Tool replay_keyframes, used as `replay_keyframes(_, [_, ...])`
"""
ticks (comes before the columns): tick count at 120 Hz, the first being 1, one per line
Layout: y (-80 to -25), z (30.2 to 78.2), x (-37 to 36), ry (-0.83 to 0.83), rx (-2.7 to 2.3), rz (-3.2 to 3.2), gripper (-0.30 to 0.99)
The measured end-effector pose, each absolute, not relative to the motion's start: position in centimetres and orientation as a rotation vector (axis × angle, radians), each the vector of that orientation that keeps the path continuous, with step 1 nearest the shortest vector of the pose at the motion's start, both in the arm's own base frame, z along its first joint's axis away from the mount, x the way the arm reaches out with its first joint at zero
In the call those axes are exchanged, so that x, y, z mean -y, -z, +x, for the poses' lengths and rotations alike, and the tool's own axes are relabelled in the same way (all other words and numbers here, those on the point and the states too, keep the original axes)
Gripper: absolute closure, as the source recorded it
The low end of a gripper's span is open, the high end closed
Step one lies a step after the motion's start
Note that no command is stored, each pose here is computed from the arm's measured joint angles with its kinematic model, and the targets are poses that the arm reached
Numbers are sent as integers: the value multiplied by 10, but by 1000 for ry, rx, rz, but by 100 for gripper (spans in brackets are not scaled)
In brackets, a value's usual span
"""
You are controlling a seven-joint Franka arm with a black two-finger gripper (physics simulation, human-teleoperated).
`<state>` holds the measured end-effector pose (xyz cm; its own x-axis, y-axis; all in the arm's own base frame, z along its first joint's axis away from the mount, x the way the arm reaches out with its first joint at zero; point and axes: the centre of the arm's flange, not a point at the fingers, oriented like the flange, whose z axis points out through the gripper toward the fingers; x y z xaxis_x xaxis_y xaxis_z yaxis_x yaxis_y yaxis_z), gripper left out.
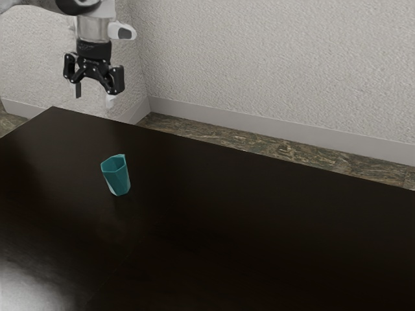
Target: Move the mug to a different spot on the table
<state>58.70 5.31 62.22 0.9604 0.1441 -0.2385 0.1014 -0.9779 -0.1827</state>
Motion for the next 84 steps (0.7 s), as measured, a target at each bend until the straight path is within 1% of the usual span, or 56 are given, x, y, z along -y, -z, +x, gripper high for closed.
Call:
replay_keyframes(16, [-595,624,-66,-197,227,-2961,0])
replay_keyframes(28, [-571,648,-77,-103,258,-2971,0])
replay_keyframes(43, [-514,685,-90,-31,276,-3006,0])
replay_keyframes(53, [-470,704,-112,-14,323,-3021,0])
replay_keyframes(65, [-447,714,-123,28,352,-3018,0])
replay_keyframes(75, [-419,719,-131,2,378,-3025,0])
replay_keyframes(84, [-396,719,-154,-28,431,-3024,0])
